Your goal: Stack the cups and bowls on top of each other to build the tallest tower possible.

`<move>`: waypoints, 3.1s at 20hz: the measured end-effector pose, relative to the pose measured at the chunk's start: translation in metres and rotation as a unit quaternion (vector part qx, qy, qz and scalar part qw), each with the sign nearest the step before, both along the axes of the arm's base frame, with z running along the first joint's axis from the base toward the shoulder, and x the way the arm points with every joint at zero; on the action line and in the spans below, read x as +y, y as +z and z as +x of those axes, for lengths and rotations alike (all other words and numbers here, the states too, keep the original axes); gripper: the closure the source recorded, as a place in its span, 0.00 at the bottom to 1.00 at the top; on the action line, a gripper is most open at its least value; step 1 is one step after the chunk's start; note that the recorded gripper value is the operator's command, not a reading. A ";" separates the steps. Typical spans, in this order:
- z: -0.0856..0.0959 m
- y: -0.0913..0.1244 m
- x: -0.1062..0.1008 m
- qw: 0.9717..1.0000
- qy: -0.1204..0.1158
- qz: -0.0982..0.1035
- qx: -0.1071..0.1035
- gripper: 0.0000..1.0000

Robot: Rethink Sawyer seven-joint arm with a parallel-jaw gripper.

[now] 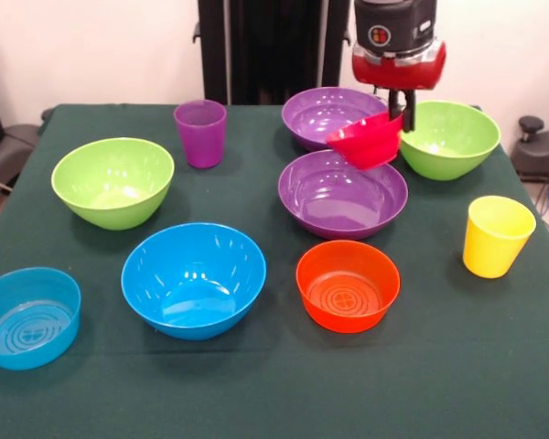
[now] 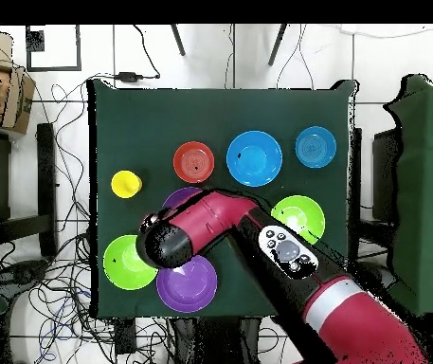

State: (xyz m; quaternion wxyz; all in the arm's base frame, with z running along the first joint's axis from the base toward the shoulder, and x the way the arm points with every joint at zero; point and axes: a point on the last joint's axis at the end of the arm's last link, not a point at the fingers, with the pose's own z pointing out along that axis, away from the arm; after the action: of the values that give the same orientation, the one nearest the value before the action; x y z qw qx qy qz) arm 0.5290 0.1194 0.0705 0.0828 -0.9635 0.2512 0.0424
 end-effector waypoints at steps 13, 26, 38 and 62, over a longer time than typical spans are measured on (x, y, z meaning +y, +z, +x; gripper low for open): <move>-0.004 -0.033 -0.010 1.000 0.011 -0.020 0.005 1.00; 0.005 -0.034 -0.002 1.000 0.013 -0.020 -0.002 1.00; 0.022 -0.032 -0.005 1.000 0.003 -0.021 -0.015 1.00; 0.049 -0.028 -0.010 0.999 -0.012 -0.024 -0.037 0.00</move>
State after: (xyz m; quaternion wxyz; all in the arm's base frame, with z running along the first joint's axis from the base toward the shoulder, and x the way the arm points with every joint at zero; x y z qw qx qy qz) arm 0.5779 0.1094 0.0423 0.0689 -0.9630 0.2604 -0.0001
